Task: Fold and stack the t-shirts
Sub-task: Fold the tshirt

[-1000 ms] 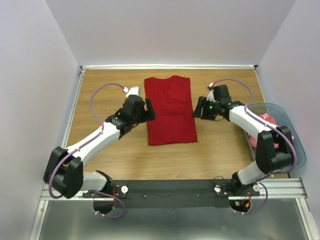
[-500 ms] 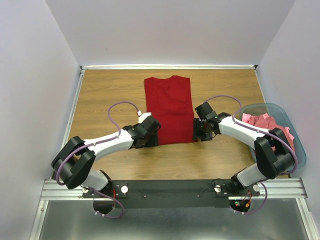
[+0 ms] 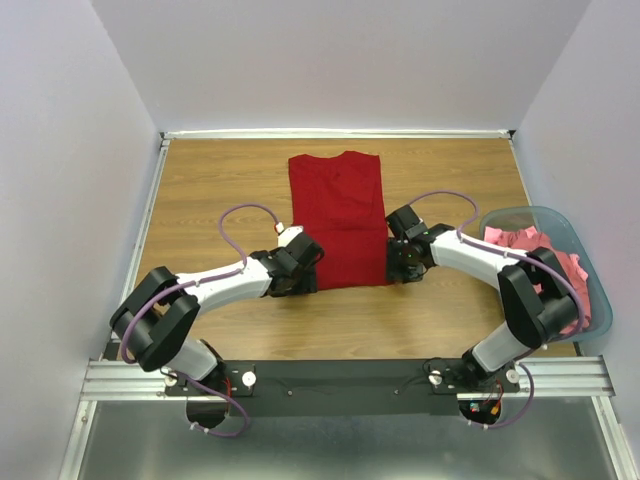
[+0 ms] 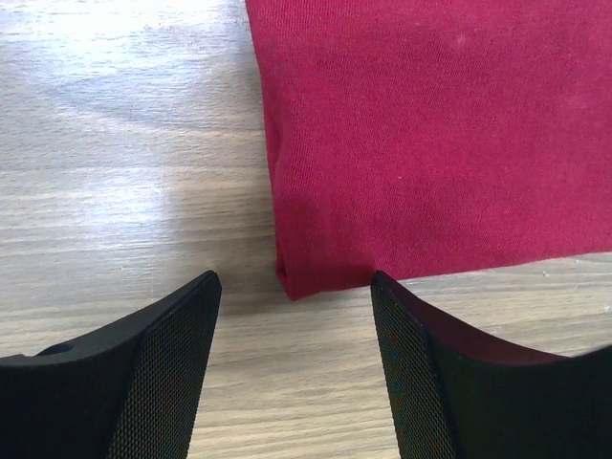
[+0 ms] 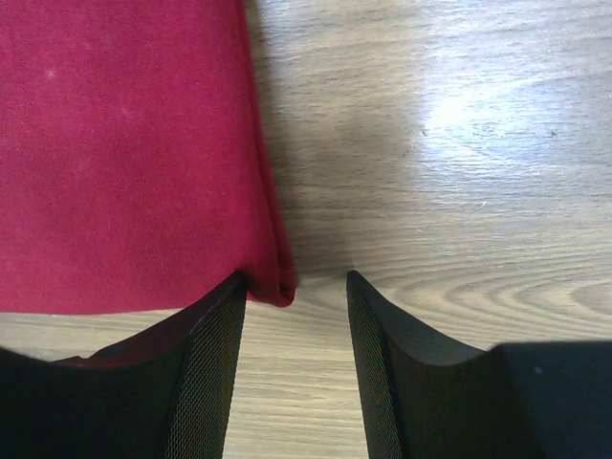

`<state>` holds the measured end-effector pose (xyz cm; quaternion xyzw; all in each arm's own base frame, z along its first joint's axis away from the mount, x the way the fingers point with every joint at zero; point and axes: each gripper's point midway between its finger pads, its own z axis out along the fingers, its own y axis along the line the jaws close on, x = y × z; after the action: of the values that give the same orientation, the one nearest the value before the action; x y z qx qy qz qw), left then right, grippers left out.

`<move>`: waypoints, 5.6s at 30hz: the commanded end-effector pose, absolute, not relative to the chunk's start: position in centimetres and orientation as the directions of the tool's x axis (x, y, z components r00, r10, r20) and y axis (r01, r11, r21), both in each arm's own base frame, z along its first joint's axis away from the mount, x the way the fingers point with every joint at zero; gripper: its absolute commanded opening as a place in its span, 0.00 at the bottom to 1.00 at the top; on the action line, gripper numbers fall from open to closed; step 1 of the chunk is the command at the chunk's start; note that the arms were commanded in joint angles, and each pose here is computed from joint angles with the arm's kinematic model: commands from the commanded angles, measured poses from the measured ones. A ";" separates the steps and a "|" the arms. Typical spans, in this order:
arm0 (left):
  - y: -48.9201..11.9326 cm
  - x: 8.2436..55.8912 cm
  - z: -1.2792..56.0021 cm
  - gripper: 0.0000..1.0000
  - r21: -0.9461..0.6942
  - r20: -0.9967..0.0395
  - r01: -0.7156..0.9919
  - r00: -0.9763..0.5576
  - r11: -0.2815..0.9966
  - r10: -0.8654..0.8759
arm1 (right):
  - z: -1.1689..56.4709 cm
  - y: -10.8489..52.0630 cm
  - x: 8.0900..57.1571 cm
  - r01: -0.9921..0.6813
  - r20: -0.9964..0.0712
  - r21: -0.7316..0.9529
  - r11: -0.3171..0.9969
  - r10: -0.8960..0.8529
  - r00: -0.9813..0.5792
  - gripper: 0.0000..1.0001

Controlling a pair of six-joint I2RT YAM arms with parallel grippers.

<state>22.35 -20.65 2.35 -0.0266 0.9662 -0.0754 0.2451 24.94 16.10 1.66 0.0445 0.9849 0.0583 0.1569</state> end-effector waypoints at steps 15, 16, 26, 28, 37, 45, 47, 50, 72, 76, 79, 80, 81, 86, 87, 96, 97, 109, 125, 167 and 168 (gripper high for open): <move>-20.6 23.5 2.4 0.68 -0.114 -0.498 -0.049 -0.861 0.992 -0.100 | -4.8 14.3 19.4 0.071 -0.119 -0.055 0.996 0.064 -0.991 0.01; -20.5 23.4 2.2 0.68 -0.108 -0.493 -0.051 -0.864 0.993 -0.098 | -4.7 14.4 19.5 0.068 -0.122 -0.052 0.996 0.062 -0.991 0.01; -20.6 23.8 1.5 0.47 -0.075 -0.479 -0.070 -0.873 0.995 -0.098 | -4.3 15.1 20.1 0.035 -0.128 -0.024 0.999 0.032 -0.991 0.01; -20.6 24.0 1.7 0.47 -0.077 -0.484 -0.073 -0.869 0.994 -0.101 | -4.4 15.0 19.9 0.034 -0.124 -0.027 0.999 0.030 -0.992 0.01; -19.3 21.7 -1.2 0.36 -0.007 -0.392 -0.084 -0.917 0.996 -0.080 | -3.6 15.3 19.8 0.026 -0.130 -0.003 1.000 0.026 -0.991 0.01; -18.7 20.8 -1.2 0.00 0.032 -0.361 -0.053 -0.932 0.998 -0.038 | -2.6 15.1 20.1 0.015 -0.156 -0.009 1.000 0.013 -0.988 0.01; -18.8 20.9 -0.1 0.00 0.029 -0.369 -0.041 -0.929 0.999 -0.027 | -1.9 14.5 19.7 0.003 -0.141 -0.030 1.000 -0.001 -0.990 0.01; -18.5 19.7 2.4 0.00 0.003 -0.367 -0.007 -0.930 1.000 -0.006 | 0.4 14.2 18.2 -0.011 -0.112 -0.009 1.000 -0.012 -0.994 0.01; -18.4 14.4 15.7 0.00 -0.313 -0.312 0.070 -0.950 0.947 -0.033 | 17.6 14.7 17.9 -0.095 -0.162 0.045 0.994 -0.086 -0.983 0.01; -18.8 16.4 15.2 0.00 -0.358 -0.334 0.058 -0.940 0.932 -0.069 | 18.0 15.8 20.4 -0.111 -0.208 0.035 0.993 -0.101 -0.973 0.00; -19.6 17.1 14.4 0.00 -0.403 -0.329 0.066 -0.941 0.913 -0.077 | 18.1 16.7 21.9 -0.124 -0.230 0.034 0.992 -0.113 -0.967 0.01; -19.6 17.3 14.3 0.00 -0.406 -0.333 0.069 -0.940 0.911 -0.077 | 18.0 16.7 22.2 -0.128 -0.230 0.029 0.991 -0.118 -0.966 0.01; -19.7 17.8 14.1 0.00 -0.410 -0.342 0.071 -0.936 0.909 -0.081 | 18.0 16.9 22.6 -0.136 -0.236 0.026 0.990 -0.127 -0.964 0.01; -19.3 19.9 13.7 0.00 -0.382 -0.369 0.075 -0.926 0.921 -0.077 | 17.5 17.4 24.6 -0.154 -0.249 -0.006 0.988 -0.150 -0.957 0.01; -19.0 20.7 13.9 0.00 -0.380 -0.388 0.075 -0.918 0.922 -0.086 | 17.5 17.2 25.1 -0.155 -0.255 -0.012 0.988 -0.153 -0.955 0.01; -18.2 24.6 14.1 0.00 -0.378 -0.432 0.070 -0.895 0.923 -0.109 | 18.0 18.5 29.9 -0.169 -0.309 -0.023 0.985 -0.168 -0.936 0.01; -18.1 24.9 14.0 0.00 -0.373 -0.434 0.074 -0.895 0.925 -0.104 | 18.0 18.6 30.3 -0.173 -0.312 -0.026 0.985 -0.172 -0.934 0.01; -17.1 29.1 11.4 0.00 -0.335 -0.442 0.052 -0.891 0.941 -0.108 | 15.6 18.0 35.6 -0.161 -0.339 -0.063 0.985 -0.173 -0.925 0.01; -15.9 33.6 7.8 0.00 -0.298 -0.449 0.005 -0.883 0.954 -0.136 | 9.9 18.2 40.1 -0.152 -0.326 -0.076 0.985 -0.169 -0.930 0.00; -15.8 33.5 15.8 0.00 -0.352 -0.634 0.096 -0.756 0.931 -0.162 | 15.1 16.6 36.5 -0.038 -0.460 0.081 0.996 0.003 -0.888 0.01; -15.8 32.9 15.8 0.00 -0.356 -0.626 0.096 -0.763 0.930 -0.161 | 15.2 16.6 36.1 -0.039 -0.455 0.094 0.995 0.008 -0.890 0.01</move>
<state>34.37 -17.41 16.08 -0.0186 0.9132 -0.2107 0.3483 37.11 18.63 14.90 -0.0251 0.9685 0.0690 0.2379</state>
